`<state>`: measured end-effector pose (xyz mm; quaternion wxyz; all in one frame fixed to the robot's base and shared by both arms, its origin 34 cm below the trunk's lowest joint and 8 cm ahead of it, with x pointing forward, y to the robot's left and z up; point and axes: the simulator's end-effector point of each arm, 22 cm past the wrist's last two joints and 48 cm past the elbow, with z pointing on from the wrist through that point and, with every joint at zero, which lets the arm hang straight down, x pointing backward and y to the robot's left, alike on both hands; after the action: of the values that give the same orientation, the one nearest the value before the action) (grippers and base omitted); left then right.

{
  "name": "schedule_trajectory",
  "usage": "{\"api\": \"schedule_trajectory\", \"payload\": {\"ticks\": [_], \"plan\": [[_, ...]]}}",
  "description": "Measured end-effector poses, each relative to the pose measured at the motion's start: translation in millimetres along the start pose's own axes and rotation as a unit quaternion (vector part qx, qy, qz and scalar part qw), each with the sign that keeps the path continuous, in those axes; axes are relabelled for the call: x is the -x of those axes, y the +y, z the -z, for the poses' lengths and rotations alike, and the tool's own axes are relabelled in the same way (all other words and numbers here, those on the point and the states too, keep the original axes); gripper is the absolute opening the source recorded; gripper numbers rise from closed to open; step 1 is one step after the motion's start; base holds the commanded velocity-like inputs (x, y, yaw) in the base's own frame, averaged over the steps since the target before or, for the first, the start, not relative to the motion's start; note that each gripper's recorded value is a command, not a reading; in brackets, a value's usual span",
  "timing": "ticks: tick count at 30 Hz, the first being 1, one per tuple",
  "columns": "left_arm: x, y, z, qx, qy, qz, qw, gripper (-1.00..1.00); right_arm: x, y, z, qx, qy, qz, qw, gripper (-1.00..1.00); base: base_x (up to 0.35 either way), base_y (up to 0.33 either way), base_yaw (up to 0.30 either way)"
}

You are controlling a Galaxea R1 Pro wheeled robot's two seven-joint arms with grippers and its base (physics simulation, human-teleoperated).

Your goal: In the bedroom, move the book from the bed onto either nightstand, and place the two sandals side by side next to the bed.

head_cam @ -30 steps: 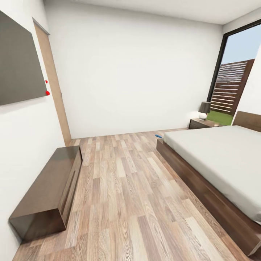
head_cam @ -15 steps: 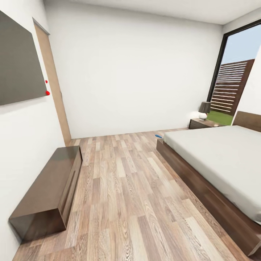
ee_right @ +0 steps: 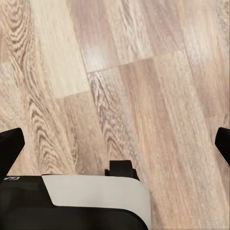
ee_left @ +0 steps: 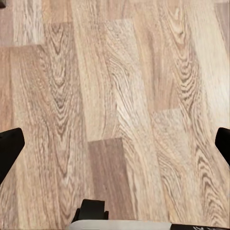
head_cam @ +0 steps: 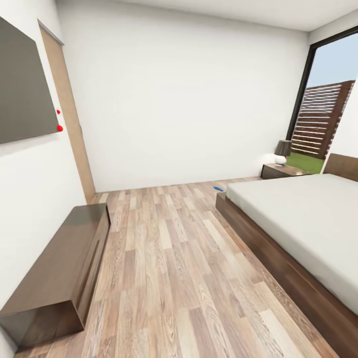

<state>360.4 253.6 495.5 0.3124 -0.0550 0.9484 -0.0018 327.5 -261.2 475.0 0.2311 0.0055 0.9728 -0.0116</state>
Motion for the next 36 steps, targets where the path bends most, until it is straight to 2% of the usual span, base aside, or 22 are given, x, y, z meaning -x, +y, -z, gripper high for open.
{"api": "schedule_trajectory", "payload": {"ticks": [6, 11, 16, 20, 22, 26, 29, 34, 36], "plan": [[7, -8, -1.0, -0.004, -0.007, 0.0, 1.0, 1.0, 0, 1, 0.0, 0.002, 0.0, -0.001, 1.0, 1.0, 0.333, 0.0, 0.0], [36, -9, -4.6, -0.008, -0.037, -0.003, 0.9993, 1.0, 0, -2, 0.1, 0.001, 0.001, -0.003, 1.0, 1.0, 0.328, 0.0, 0.0], [84, -11, -6.2, -0.011, -0.088, -0.001, 0.9961, 1.0, 11, -5, -0.9, -0.003, -0.009, -0.008, 0.9999, 1.0, 0.31, 0.0, 0.0], [134, -15, -2.5, -0.013, -0.141, 0.002, 0.9899, 1.0, 54, -7, -1.3, -0.006, -0.052, -0.011, 0.9986, 1.0, 0.308, 0.0, 0.0], [169, -19, 3.2, -0.016, -0.177, 0.004, 0.9841, 1.0, 94, -8, 1.5, -0.007, -0.088, -0.012, 0.996, 1.0, 0.315, 0.0, 0.0], [192, -21, 8.3, -0.019, -0.201, 0.005, 0.9794, 1.0, 117, -10, 4.5, -0.009, -0.105, -0.017, 0.9943, 1.0, 0.318, 0.0, 0.0], [195, -22, 9.1, -0.021, -0.205, 0.003, 0.9785, 1.0, 122, -24, 5.5, -0.019, -0.11, -0.04, 0.9929, 1.0, 0.264, 0.0, 0.0], [192, -20, 8.0, -0.019, -0.201, 0.004, 0.9794, 1.0, 122, -44, 6.0, -0.032, -0.109, -0.048, 0.9924, 1.0, 0.171, 0.0, 0.0], [176, -18, 4.3, -0.018, -0.185, 0.004, 0.9826, 1.0, 121, -48, 6.0, -0.033, -0.109, -0.048, 0.9923, 1.0, 0.132, 0.0, 0.0]]}}
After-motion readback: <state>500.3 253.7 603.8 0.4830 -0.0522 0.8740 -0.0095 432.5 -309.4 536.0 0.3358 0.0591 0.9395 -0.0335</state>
